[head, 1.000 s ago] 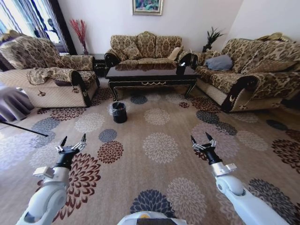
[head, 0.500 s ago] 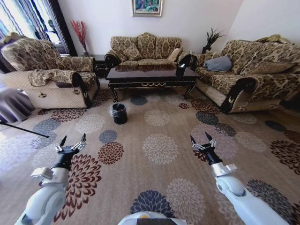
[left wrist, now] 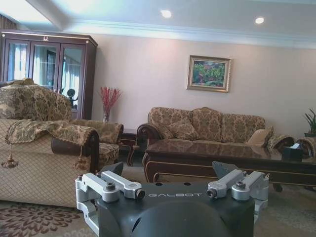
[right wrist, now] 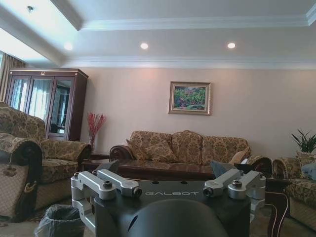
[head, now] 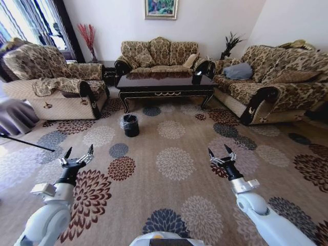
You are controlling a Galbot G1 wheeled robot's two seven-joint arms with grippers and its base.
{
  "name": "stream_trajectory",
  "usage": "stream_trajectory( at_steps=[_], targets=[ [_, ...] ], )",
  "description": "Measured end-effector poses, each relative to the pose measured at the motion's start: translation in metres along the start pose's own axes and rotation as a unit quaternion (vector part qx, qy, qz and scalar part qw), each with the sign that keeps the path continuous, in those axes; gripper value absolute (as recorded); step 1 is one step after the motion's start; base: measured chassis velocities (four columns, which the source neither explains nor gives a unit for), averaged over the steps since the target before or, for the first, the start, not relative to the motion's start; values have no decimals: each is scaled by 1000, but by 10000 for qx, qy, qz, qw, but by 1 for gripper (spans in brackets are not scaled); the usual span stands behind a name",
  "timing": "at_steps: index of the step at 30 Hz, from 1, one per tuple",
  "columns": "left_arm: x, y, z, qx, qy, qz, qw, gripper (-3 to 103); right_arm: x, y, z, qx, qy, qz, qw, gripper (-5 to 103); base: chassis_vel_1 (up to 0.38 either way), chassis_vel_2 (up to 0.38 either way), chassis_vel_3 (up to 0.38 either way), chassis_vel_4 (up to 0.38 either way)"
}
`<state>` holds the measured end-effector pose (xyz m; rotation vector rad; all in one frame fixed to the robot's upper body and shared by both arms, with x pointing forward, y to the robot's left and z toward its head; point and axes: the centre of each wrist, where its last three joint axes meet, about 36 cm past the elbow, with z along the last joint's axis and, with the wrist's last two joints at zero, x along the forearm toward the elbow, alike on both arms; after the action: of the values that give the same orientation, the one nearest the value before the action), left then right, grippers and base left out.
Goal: Move to the front of the table and pick up the trash from the floor, then place it into the trash bin.
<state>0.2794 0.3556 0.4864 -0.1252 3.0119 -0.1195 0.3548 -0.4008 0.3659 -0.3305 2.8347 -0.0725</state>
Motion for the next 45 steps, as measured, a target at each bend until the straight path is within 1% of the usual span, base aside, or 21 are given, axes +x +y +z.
stream_trajectory(
  at_steps=[14,36,45],
  targets=[
    [2,-1,1,-1,16,10,10000,100,3,2,0,6,-9,-28,10000,100,0,0,0,0],
    [4,-3,3,0,18,14,10000,100,4,2,1,-4,-67,-215,9997,100,0,0,0,0],
    [2,-2,4,6,22,10,10000,100,3,0,2,-31,-81,-180,9998,100,0,0,0,0]
  ],
)
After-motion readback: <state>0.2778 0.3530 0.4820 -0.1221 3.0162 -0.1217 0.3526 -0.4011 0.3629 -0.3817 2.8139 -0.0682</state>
